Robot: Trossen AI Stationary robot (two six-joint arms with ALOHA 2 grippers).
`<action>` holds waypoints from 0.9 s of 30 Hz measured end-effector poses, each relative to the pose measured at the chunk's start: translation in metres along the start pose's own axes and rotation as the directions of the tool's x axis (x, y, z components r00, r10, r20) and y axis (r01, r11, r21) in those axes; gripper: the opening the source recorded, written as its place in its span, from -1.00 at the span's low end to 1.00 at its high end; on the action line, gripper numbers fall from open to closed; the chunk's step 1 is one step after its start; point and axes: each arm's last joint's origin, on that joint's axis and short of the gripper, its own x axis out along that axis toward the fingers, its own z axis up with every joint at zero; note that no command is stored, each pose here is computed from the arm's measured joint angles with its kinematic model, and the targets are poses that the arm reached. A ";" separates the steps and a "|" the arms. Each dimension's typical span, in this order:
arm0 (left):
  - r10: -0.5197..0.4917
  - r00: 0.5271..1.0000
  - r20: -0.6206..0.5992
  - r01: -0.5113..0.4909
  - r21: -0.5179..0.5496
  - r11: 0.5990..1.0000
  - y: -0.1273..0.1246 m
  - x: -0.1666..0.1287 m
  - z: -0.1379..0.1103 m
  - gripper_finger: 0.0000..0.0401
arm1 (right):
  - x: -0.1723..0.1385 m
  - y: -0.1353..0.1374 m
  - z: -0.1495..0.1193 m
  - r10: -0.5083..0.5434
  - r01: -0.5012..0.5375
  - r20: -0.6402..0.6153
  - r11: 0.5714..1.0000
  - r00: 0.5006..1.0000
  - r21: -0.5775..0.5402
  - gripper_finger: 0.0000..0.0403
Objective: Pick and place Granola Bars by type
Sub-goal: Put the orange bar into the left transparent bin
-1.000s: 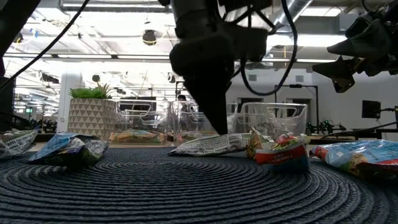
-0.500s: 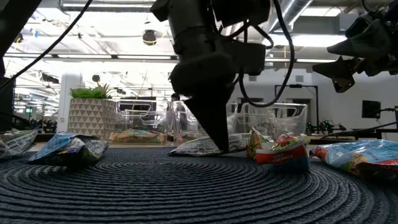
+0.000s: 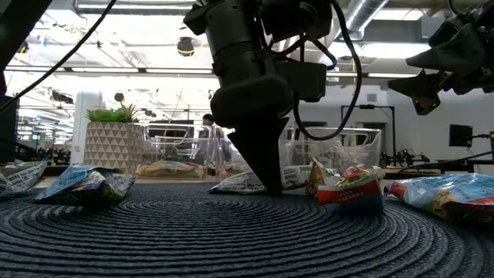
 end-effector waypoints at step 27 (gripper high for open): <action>0.003 0.990 0.141 0.011 -0.100 0.995 0.002 -0.040 0.040 -0.87 | 0.000 0.000 0.000 0.000 0.000 0.000 1.000 1.000 0.000 0.21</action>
